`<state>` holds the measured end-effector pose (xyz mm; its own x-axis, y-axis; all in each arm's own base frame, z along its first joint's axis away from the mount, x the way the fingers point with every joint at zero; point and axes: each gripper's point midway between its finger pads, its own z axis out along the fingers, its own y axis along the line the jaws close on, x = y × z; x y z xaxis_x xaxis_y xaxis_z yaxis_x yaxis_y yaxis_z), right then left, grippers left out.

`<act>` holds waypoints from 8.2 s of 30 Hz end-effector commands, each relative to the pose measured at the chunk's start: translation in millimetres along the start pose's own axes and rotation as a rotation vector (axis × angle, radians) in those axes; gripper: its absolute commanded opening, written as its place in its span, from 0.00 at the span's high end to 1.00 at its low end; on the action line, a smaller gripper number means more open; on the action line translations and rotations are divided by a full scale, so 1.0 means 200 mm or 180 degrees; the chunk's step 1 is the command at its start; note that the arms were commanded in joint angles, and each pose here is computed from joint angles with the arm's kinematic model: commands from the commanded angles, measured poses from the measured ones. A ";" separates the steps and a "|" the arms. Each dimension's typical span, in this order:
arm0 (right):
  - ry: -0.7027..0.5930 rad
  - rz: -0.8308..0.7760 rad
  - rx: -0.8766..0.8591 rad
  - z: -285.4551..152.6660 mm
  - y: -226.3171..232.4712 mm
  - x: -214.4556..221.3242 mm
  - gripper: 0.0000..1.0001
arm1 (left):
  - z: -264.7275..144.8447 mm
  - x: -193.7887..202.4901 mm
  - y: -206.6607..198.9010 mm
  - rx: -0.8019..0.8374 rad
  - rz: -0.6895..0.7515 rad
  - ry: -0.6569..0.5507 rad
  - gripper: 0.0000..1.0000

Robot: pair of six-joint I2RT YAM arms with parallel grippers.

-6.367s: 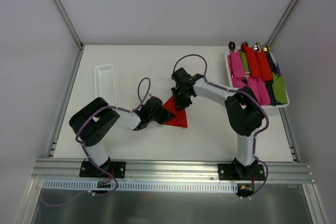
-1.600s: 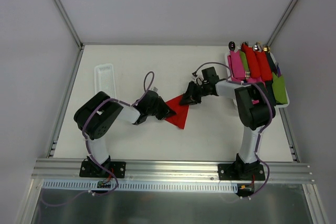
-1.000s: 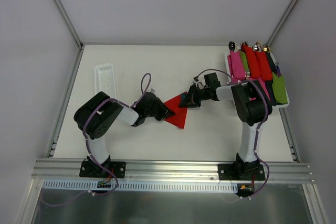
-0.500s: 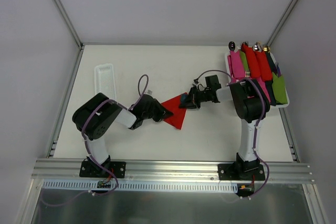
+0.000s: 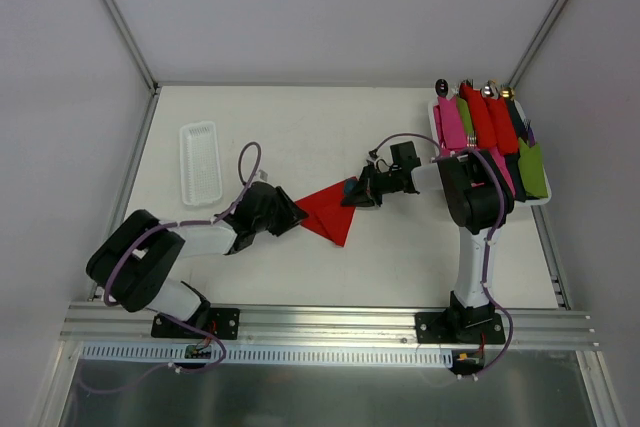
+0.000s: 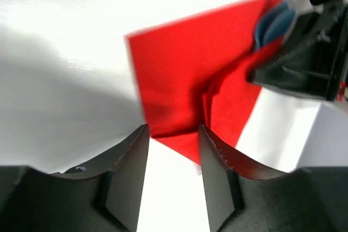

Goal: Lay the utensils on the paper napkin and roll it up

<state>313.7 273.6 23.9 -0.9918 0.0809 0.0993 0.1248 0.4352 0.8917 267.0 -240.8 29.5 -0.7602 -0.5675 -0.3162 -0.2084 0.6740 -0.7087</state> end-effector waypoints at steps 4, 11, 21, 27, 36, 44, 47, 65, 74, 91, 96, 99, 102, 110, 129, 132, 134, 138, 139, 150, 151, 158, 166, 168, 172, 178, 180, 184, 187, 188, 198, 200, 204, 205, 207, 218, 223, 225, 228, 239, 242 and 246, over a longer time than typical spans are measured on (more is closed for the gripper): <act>-0.0121 0.0028 0.0398 0.01 -0.13 -0.03 0.92 | -0.09 -0.16 0.29 -0.0677 -0.0025 -0.0313 0.53; -0.0094 -0.0026 0.0439 0.01 -0.13 -0.02 0.92 | 0.04 -0.20 0.22 -0.0468 0.0154 -0.0066 0.51; -0.0054 -0.0039 0.0462 0.02 -0.13 -0.01 0.93 | 0.24 -0.08 0.19 -0.0212 0.0081 0.0435 0.55; -0.0040 -0.0040 0.0470 0.02 -0.14 -0.01 0.93 | 0.29 -0.02 0.11 0.0208 0.0086 0.0628 0.55; -0.0035 -0.0050 0.0475 0.02 -0.13 0.00 0.93 | 0.23 0.03 0.17 0.0172 0.0124 0.0710 0.55; -0.0026 -0.0045 0.0489 0.02 -0.14 0.00 0.94 | 0.14 0.05 0.32 -0.0040 -0.0025 0.0612 0.54; -0.0022 -0.0049 0.0495 0.03 -0.14 0.01 0.94 | 0.14 0.04 0.32 -0.0029 -0.0039 0.0573 0.54; 0.0034 -0.0082 0.0610 0.03 -0.16 0.03 0.96 | 0.11 -0.18 0.08 0.0260 0.0225 0.0176 0.94; 0.0055 -0.0145 0.0689 0.03 -0.16 0.04 0.97 | 0.08 -0.18 -0.13 0.0714 0.0205 0.0325 1.00; 0.0085 -0.0212 0.0795 0.04 -0.17 0.05 0.99 | 0.07 -0.03 -0.47 0.1179 0.0077 0.0655 1.00; 0.0083 -0.0217 0.0799 0.04 -0.17 0.05 0.99 | 0.12 0.07 -0.51 0.1280 -0.0024 0.0760 1.00; 0.0084 -0.0217 0.0810 0.04 -0.17 0.05 1.00 | 0.14 0.12 -0.52 0.1304 -0.0164 0.0819 1.00; 0.0092 -0.0207 0.0814 0.04 -0.17 0.06 1.00 | 0.15 0.14 -0.53 0.1357 -0.0326 0.0796 1.00; 0.0099 -0.0207 0.0840 0.05 -0.19 0.06 1.00 | 0.15 0.11 -0.57 0.1348 -0.0475 0.0628 1.00; 0.0116 -0.0220 0.0908 0.05 -0.20 0.07 1.00 | 0.07 0.08 -0.51 0.0107 0.0827 0.1213 1.00; 0.0120 -0.0221 0.0920 0.05 -0.20 0.07 1.00 | 0.07 0.11 -0.53 0.0164 0.0731 0.1346 1.00; 0.0124 -0.0225 0.0927 0.05 -0.20 0.08 1.00 | 0.06 0.12 -0.55 0.0196 0.0684 0.1357 1.00; 0.0123 -0.0231 0.0931 0.05 -0.20 0.07 1.00 | 0.07 0.13 -0.60 0.0331 0.0526 0.1364 1.00; 0.0125 -0.0230 0.0926 0.05 -0.20 0.08 1.00 | 0.07 0.12 -0.63 0.0431 0.0510 0.1344 1.00; 0.0138 -0.0218 0.0924 0.05 -0.20 0.08 1.00 | 0.10 0.06 -0.49 0.0233 0.0448 0.1181 0.71; 0.0133 -0.0222 0.0926 0.05 -0.20 0.08 1.00 | 0.10 0.05 -0.49 0.0237 0.0473 0.1184 0.69; 0.0133 -0.0225 0.0920 0.05 -0.20 0.07 1.00 | 0.08 0.02 -0.38 0.0194 0.0562 0.1140 0.62; 0.0140 -0.0226 0.0929 0.05 -0.20 0.08 1.00 | 0.03 -0.03 -0.34 0.0209 0.0535 0.1078 0.70; 0.0136 -0.0223 0.0928 0.05 -0.20 0.08 1.00 | 0.02 -0.03 -0.33 0.0211 0.0538 0.1075 0.70; 0.0137 -0.0233 0.0928 0.05 -0.20 0.08 1.00 | -0.01 -0.05 -0.33 0.0239 0.0538 0.1037 0.71; 0.0133 -0.0239 0.0936 0.05 -0.20 0.08 1.00 | -0.03 -0.06 -0.33 0.0271 0.0503 0.1028 0.73; 0.0133 -0.0239 0.0936 0.05 -0.20 0.08 1.00 | -0.03 -0.06 -0.32 0.0262 0.0506 0.1013 0.78; 0.0137 -0.0241 0.0937 0.05 -0.20 0.08 1.00 | -0.02 -0.08 -0.33 0.0254 0.0508 0.0980 0.92; 0.0142 -0.0254 0.0937 0.05 -0.20 0.08 1.00 | 0.01 -0.09 -0.35 0.0290 0.0507 0.0994 1.00; 0.0140 -0.0239 0.0944 0.05 -0.21 0.08 1.00 | 0.01 -0.09 -0.36 0.0304 0.0488 0.0989 1.00; 0.0132 -0.0251 0.0964 0.05 -0.20 0.08 1.00 | -0.01 -0.04 -0.56 0.0809 0.0439 0.1046 1.00; 0.0134 -0.0247 0.0966 0.05 -0.20 0.08 1.00 | 0.00 0.01 -0.59 0.0890 0.0372 0.1124 1.00; 0.0134 -0.0247 0.0966 0.05 -0.20 0.08 1.00 | 0.06 0.10 -0.61 0.0949 0.0298 0.1241 1.00; 0.0134 -0.0247 0.0966 0.05 -0.20 0.08 1.00 | 0.07 0.14 -0.60 0.0927 0.0273 0.1288 1.00; 0.0137 -0.0243 0.0968 0.05 -0.20 0.08 1.00 | 0.09 0.16 -0.60 0.0967 0.0206 0.1292 1.00; 0.0130 -0.0241 0.0964 0.05 -0.20 0.08 1.00 | 0.21 0.33 -0.47 0.0726 -0.0064 0.1378 1.00; 0.0096 -0.0307 0.0959 0.04 -0.17 0.06 1.00 | 0.25 0.38 -0.31 0.0417 -0.0193 0.1377 1.00; 0.0079 -0.0353 0.0949 0.03 -0.14 0.05 1.00 | 0.26 0.39 -0.24 0.0269 -0.0245 0.1359 1.00; 0.0083 -0.0405 0.0954 0.01 -0.11 0.05 1.00 | 0.27 0.40 -0.17 0.0074 -0.0287 0.1348 1.00; 0.0083 -0.0673 0.0805 -0.11 0.07 0.04 0.91 | 0.27 0.41 -0.01 -0.0382 -0.0425 0.1254 1.00; 0.0059 -0.0720 0.0633 -0.16 0.15 0.03 0.87 | 0.27 0.41 0.01 -0.0405 -0.0469 0.1253 1.00; 0.0052 -0.0700 0.0422 -0.21 0.21 0.02 0.87 | 0.27 0.41 0.01 -0.0420 -0.0497 0.1239 1.00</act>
<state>307.4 254.7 42.2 -0.9996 -0.0247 -0.0103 -0.0233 0.6151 0.7881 257.8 -345.9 19.2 -0.9128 -0.4057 0.0473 -0.2838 0.5467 -0.7878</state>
